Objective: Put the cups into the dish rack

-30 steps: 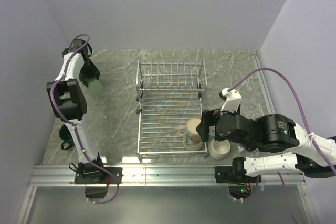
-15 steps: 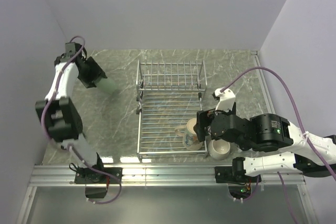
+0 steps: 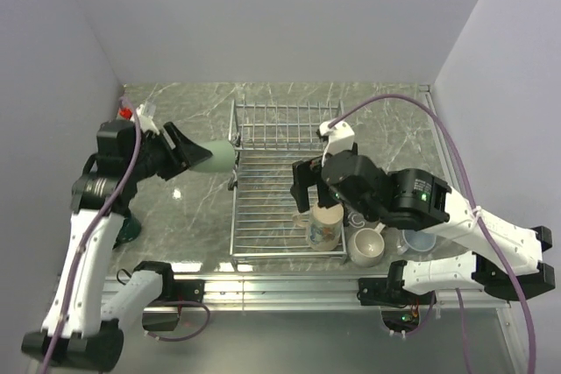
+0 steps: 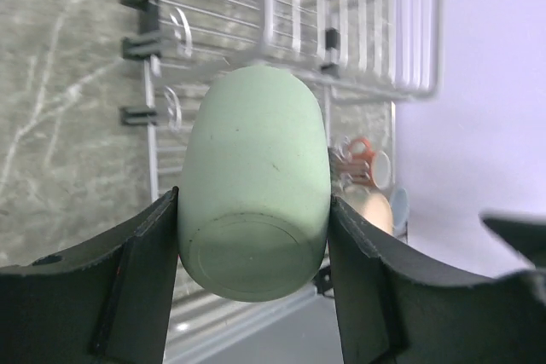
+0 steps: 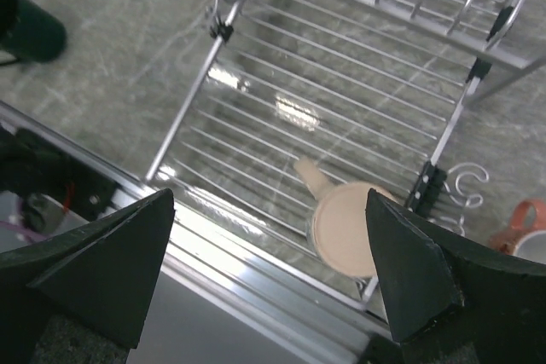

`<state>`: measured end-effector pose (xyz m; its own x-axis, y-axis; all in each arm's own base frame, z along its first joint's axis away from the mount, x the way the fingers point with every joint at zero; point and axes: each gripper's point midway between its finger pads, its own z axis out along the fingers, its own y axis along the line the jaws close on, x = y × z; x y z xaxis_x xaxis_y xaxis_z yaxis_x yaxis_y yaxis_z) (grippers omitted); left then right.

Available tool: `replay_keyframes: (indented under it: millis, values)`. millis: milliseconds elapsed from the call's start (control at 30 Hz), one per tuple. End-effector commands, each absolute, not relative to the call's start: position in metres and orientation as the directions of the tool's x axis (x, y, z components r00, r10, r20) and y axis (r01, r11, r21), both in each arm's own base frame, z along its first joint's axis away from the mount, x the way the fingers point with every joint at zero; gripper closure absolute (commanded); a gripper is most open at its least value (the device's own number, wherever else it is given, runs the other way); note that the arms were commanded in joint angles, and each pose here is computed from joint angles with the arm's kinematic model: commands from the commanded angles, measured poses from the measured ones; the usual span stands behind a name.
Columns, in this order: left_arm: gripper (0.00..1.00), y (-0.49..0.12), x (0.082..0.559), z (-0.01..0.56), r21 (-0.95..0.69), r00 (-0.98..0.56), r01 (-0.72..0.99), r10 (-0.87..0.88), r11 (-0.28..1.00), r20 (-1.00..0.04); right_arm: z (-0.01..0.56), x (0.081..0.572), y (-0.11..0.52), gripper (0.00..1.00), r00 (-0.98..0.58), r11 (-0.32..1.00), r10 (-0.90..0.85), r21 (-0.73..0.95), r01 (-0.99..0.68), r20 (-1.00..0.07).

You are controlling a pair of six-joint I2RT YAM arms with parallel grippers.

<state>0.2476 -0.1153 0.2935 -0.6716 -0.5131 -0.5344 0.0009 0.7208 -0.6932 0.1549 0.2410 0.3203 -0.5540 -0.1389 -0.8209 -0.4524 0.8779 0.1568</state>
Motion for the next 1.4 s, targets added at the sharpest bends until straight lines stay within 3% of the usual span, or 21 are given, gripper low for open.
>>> replay_keyframes:
  millis: [0,400,700,900,1367]
  values:
    - [1.00,-0.126,0.219,0.301,-0.724,-0.700,0.061,-0.488,0.687,-0.521,0.345,0.165,0.251,0.00,-0.525,0.825,-0.065,0.250,-0.506,-0.848]
    - [0.99,-0.148,0.191,0.283,-0.573,-0.814,0.107,-0.260,0.812,-0.520,0.331,0.164,0.222,0.00,-0.539,0.849,-0.044,0.253,-0.464,-0.841]
    - [1.00,-0.226,0.199,0.246,-0.298,-0.852,0.268,0.081,0.916,-0.518,0.310,0.154,0.184,0.00,-0.564,0.889,-0.015,0.248,-0.386,-0.825]
    - [1.00,-0.264,0.185,0.190,-0.203,-0.864,0.320,0.197,0.925,-0.463,0.303,0.150,0.160,0.00,-0.567,0.910,0.002,0.236,-0.340,-0.824]
    - [1.00,-0.350,0.122,0.150,-0.156,-0.845,0.449,0.361,0.880,-0.395,0.284,0.144,0.147,0.00,-0.582,0.920,0.005,0.232,-0.316,-0.813]
